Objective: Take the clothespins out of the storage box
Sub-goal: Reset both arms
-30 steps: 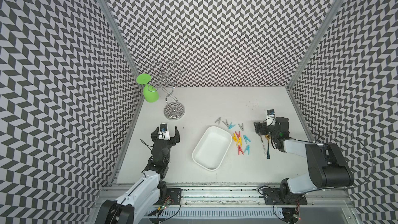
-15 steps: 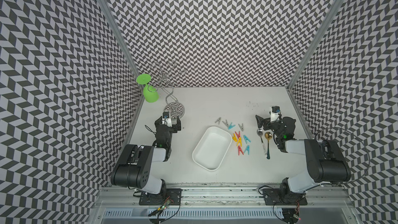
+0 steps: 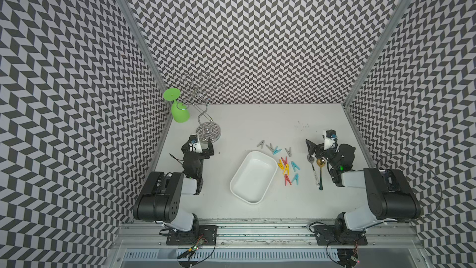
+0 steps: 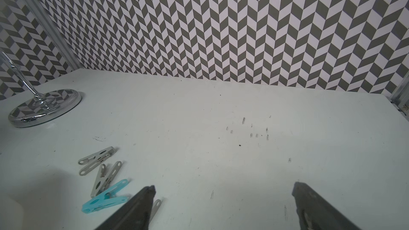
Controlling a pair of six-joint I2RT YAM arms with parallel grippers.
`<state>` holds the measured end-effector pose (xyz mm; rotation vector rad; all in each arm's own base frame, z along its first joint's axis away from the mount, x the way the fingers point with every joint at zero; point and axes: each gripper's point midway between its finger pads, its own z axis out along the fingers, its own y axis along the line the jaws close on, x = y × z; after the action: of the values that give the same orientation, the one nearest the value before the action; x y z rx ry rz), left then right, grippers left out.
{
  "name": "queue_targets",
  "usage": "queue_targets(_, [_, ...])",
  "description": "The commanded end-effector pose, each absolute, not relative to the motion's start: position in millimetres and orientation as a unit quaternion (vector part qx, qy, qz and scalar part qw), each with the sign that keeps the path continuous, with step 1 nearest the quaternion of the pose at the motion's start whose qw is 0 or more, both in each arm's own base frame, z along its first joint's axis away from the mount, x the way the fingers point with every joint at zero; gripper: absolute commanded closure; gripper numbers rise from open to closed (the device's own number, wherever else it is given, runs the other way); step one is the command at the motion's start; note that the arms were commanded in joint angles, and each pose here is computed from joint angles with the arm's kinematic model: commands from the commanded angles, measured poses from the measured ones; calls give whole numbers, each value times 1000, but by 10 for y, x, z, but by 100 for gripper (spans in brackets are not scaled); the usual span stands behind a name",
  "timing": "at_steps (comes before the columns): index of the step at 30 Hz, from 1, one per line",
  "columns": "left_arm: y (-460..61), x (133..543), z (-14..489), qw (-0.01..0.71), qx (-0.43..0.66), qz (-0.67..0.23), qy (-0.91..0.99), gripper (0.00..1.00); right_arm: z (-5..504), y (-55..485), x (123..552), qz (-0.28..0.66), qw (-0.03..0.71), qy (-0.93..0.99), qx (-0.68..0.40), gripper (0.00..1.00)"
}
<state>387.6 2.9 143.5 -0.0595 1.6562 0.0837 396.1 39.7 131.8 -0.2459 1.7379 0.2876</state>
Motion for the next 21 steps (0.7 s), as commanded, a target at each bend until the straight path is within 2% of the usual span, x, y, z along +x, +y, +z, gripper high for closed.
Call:
queue_targets(1, [47, 3852, 1468, 685, -30, 35, 727, 0, 1571, 455, 3819, 121, 675, 715, -137, 1])
queue_targets(21, [52, 3852, 1460, 684, -31, 35, 728, 0, 1562, 447, 3848, 121, 673, 717, -133, 1])
